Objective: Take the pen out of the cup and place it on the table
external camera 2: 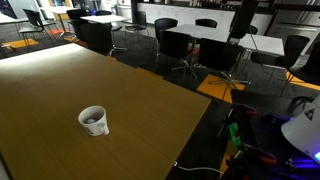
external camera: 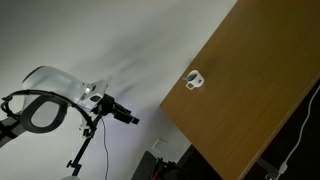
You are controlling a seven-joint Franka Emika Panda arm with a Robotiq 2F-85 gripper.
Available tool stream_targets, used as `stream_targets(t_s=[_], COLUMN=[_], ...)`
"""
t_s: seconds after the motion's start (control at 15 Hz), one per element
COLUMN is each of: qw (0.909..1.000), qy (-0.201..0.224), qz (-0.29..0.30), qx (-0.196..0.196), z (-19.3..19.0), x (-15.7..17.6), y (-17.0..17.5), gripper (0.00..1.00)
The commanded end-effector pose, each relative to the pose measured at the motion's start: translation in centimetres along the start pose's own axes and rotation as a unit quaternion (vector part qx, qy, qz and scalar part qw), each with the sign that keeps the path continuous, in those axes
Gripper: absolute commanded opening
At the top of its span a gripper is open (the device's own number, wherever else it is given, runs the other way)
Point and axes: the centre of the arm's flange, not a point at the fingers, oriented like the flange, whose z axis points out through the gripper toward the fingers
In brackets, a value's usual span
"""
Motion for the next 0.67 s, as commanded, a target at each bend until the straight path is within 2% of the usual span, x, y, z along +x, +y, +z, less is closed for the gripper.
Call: stream_targets(t_s=[0.0, 0.33, 0.6], qw=[1.0000, 0.9993, 0.9982], qy=[-0.001, 0.014, 0.019], qz=[-0.004, -0.026, -0.052], qx=[0.002, -0.023, -0.023], z=[0.0, 0.0, 0.2], x=[0.3, 2.3, 4.0], y=[-0.2, -2.3, -2.8], gripper=[1.00, 1.00, 1.00])
